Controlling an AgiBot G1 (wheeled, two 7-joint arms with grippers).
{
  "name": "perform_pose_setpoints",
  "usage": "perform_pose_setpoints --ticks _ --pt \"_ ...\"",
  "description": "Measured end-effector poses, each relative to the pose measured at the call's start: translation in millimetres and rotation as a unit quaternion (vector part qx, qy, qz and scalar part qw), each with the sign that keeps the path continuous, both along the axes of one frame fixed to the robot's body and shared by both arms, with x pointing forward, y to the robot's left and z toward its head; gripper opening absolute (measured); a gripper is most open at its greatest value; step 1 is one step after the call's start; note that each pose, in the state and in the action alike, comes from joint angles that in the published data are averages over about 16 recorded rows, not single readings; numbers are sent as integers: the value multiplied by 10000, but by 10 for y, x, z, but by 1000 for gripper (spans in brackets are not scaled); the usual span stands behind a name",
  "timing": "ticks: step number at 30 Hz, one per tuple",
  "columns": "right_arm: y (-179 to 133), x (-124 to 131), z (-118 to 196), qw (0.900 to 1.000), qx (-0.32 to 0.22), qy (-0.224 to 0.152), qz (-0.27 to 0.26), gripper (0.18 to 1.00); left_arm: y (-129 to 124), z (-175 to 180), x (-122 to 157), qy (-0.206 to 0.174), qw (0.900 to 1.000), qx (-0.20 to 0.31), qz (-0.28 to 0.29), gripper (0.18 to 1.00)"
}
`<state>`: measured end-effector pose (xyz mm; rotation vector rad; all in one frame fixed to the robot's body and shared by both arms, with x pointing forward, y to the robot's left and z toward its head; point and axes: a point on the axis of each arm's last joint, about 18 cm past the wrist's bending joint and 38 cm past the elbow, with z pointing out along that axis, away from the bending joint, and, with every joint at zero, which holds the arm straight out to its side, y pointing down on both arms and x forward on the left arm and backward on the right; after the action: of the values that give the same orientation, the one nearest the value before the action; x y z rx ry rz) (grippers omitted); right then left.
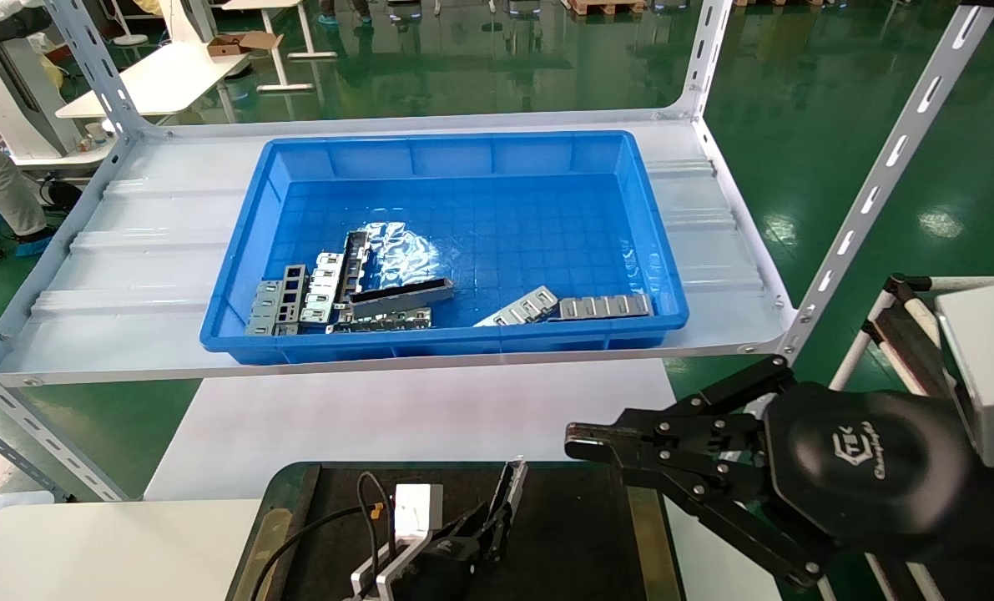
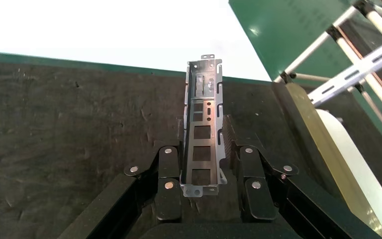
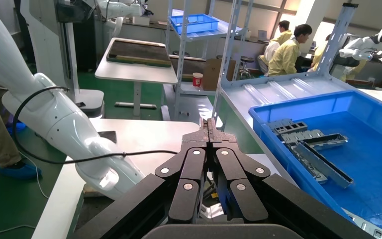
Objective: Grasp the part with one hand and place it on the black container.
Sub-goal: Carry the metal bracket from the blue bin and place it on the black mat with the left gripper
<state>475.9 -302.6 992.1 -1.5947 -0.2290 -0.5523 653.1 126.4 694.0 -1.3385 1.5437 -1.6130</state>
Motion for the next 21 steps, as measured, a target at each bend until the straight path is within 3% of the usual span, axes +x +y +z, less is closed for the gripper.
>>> perform_pose_setpoints --ticks 21 --pt "0 0 0 10000 0 0 0 191 -253 -139 31 357 9970 -547 422 343"
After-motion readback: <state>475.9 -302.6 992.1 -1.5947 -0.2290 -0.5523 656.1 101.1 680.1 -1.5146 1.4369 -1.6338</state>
